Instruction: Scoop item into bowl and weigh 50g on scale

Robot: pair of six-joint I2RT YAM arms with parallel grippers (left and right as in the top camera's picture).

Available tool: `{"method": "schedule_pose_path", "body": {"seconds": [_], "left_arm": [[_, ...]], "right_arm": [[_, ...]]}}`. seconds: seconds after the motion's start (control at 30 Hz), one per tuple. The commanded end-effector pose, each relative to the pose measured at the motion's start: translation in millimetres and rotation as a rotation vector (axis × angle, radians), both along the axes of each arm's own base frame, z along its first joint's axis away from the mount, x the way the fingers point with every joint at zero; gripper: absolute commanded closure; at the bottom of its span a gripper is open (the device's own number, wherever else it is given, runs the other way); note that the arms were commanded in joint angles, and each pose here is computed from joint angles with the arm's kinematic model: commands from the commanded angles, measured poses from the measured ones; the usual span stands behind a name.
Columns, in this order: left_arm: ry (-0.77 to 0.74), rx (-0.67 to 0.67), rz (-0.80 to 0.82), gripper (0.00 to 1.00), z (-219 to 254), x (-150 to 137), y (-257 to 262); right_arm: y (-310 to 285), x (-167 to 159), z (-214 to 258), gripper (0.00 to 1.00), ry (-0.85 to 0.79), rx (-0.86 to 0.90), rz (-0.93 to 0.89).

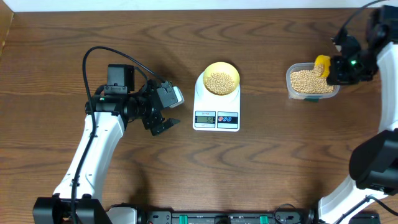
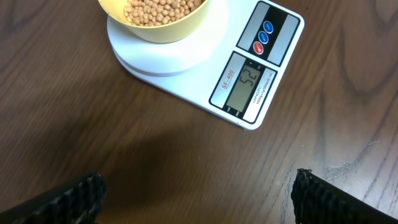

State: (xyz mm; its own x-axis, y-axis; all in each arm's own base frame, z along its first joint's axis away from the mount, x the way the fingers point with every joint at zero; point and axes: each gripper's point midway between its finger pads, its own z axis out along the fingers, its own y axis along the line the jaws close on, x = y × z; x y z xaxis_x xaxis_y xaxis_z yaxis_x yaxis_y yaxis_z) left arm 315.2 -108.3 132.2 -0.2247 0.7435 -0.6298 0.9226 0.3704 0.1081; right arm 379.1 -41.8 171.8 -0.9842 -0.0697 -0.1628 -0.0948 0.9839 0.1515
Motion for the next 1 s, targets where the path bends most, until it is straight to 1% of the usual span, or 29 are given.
{"method": "schedule_pose_path", "body": {"seconds": [0.0, 0.1, 0.33, 0.5, 0.67, 0.73, 0.8, 0.97], "left_arm": [[-0.007, -0.018, 0.003, 0.02, 5.9, -0.7, -1.2], [-0.007, -0.018, 0.003, 0.02, 6.0, -0.7, -1.3], [-0.007, -0.018, 0.003, 0.02, 5.9, -0.7, -1.2], [-0.007, -0.018, 0.003, 0.03, 5.9, -0.7, -1.2], [-0.007, -0.018, 0.003, 0.03, 5.9, -0.7, -1.2], [-0.007, -0.018, 0.003, 0.03, 5.9, -0.7, -1.2], [-0.007, -0.018, 0.003, 0.03, 5.9, -0.7, -1.2], [-0.007, -0.018, 0.003, 0.02, 5.9, -0.7, -1.2]], "right_arm": [[-12.3, 1.8, 4.2, 0.99, 0.007, -0.24, 0.01], [-6.0, 3.2, 5.7, 0.99, 0.011, -0.331, 0.054], [9.0, 6.0, 9.6, 0.99, 0.003, -0.444, 0.125], [13.1, 7.0, 11.9, 0.99, -0.001, -0.492, 0.149], [16.8, 7.3, 11.9, 0.99, -0.004, -0.492, 0.158], [20.6, 8.2, 11.1, 0.99, -0.009, -0.474, 0.162], [32.8, 10.7, 8.7, 0.99, -0.025, -0.404, 0.171], [89.6, 26.0, 18.1, 0.99, -0.126, -0.126, 0.227]]}}
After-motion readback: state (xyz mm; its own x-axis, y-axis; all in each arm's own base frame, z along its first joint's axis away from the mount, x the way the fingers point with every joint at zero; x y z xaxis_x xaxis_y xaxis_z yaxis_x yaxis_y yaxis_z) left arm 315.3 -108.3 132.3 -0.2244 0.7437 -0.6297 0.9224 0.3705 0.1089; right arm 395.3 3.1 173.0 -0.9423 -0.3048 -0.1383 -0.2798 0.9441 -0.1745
